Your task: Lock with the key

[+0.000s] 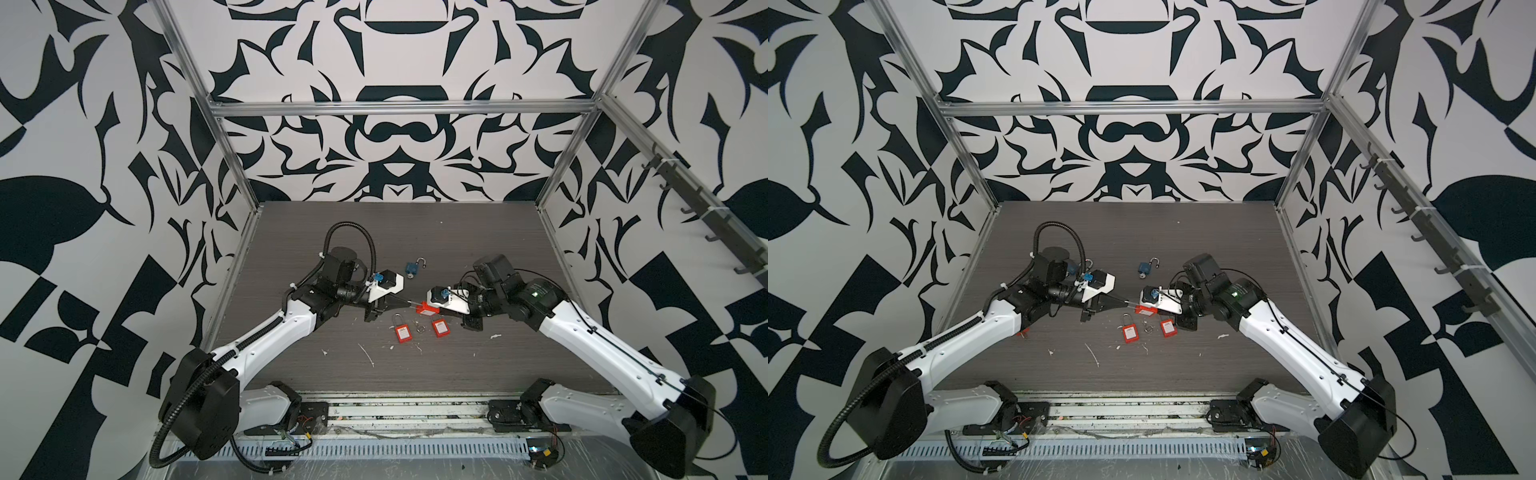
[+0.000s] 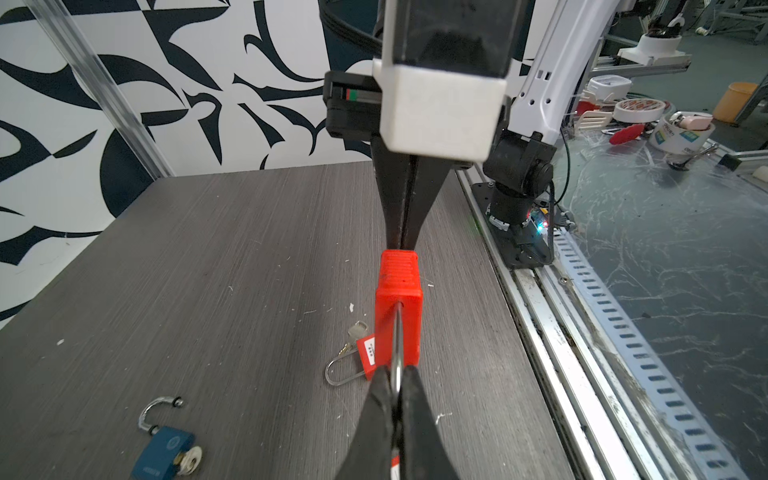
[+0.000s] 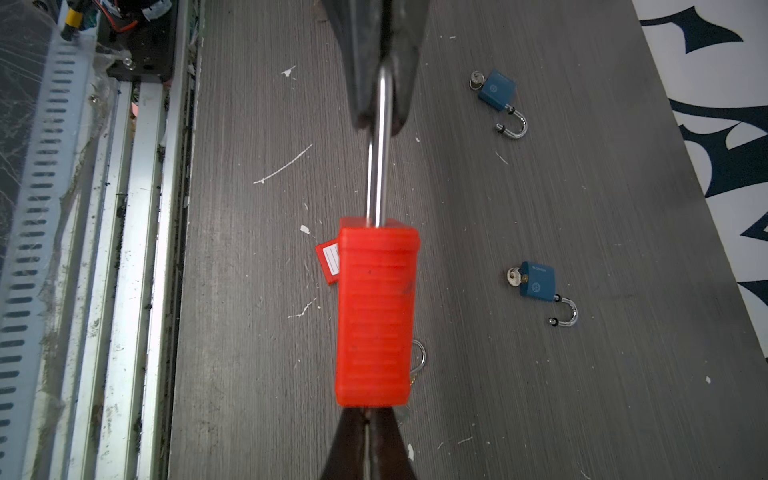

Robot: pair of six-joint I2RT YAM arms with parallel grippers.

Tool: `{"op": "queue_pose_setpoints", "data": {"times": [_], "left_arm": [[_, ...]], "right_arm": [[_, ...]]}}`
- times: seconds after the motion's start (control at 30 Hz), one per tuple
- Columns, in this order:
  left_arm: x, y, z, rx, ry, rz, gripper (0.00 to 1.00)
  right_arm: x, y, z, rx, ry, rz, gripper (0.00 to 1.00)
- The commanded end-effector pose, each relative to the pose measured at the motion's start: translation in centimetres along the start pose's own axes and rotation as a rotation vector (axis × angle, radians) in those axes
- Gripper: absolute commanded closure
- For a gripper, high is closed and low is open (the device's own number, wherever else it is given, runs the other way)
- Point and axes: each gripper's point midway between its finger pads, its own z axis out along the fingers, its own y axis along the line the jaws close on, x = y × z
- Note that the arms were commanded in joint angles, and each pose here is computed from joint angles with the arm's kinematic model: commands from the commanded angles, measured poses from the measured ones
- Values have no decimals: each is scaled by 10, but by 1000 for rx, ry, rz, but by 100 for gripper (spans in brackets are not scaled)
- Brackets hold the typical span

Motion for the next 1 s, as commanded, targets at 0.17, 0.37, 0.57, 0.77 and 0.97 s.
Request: {"op": "queue_pose_setpoints", "data": {"times": [0.17,0.37,0.57,0.77,0.97], "left_arm": [[-9,5,-11,-52,-3,82,100],[-7,1,-9,-3,-5,33,100],[-8,0,-5,35,-23,-20,100],[-9,4,-5,21,-17,-22,100],[-6,12,-13,-6,22,-38,100]], "right_arm": [[30,30,-4,-152,129,115,100],[21,13,-9,-63,103,67,100],[10,6,-13,-45,75,54,97],[16,10,-10,-58,88,59,99],[31,4,-8,32,112,69,100]]}}
